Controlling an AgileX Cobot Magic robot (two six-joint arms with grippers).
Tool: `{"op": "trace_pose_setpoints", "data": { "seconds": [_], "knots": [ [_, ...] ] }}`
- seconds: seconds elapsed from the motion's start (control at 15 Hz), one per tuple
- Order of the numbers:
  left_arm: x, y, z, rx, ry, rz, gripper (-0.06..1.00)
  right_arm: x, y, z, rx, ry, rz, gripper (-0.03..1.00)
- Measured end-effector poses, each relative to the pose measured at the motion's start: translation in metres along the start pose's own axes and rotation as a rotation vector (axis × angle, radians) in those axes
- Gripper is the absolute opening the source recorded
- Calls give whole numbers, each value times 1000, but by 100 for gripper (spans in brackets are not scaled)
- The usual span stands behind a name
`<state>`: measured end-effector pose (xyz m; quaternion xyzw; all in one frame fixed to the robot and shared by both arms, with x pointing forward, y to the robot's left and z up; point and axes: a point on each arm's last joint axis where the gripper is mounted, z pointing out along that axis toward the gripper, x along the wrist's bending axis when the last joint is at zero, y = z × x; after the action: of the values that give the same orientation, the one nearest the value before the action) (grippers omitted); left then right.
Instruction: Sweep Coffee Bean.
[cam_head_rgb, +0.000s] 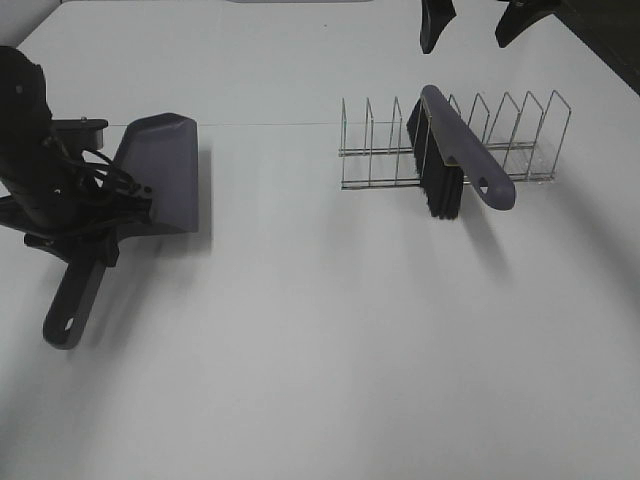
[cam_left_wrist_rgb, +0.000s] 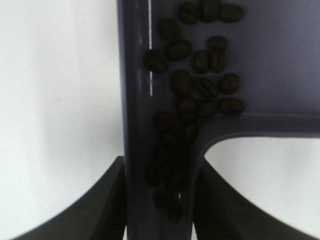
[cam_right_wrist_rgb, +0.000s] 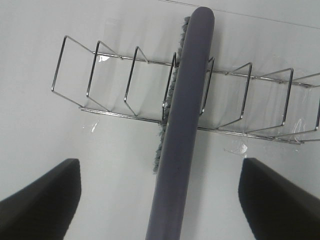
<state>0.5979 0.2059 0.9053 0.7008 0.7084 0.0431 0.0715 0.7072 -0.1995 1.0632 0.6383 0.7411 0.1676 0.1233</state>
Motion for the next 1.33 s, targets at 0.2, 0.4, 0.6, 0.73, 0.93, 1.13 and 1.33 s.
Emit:
{"op": "trace_pose_setpoints", "data": {
  "seconds": [0.2, 0.4, 0.6, 0.73, 0.93, 1.13, 1.33],
  "knots": [
    [-1, 2, 1, -4, -5, 12, 34, 0, 0, 0, 0, 0, -8, 73],
    [-2, -1, 18, 37, -10, -2, 34, 0, 0, 0, 0, 0, -11, 73],
    [-3, -3, 31, 65, -24, 14, 38, 0, 0, 0, 0, 0, -18, 73],
    [-4, -3, 31, 63, -33, 9, 59, 0, 0, 0, 0, 0, -18, 73],
    [-3, -6, 29, 131, -20, 11, 84, 0, 0, 0, 0, 0, -18, 73],
    [-5, -2, 10, 201, -17, 63, 85, 1, 0, -2, -3, 8, -15, 73],
    [-6, 2, -29, 114, -38, 69, 85, 2, 1, -13, -23, 23, -11, 73]
  ]
}}
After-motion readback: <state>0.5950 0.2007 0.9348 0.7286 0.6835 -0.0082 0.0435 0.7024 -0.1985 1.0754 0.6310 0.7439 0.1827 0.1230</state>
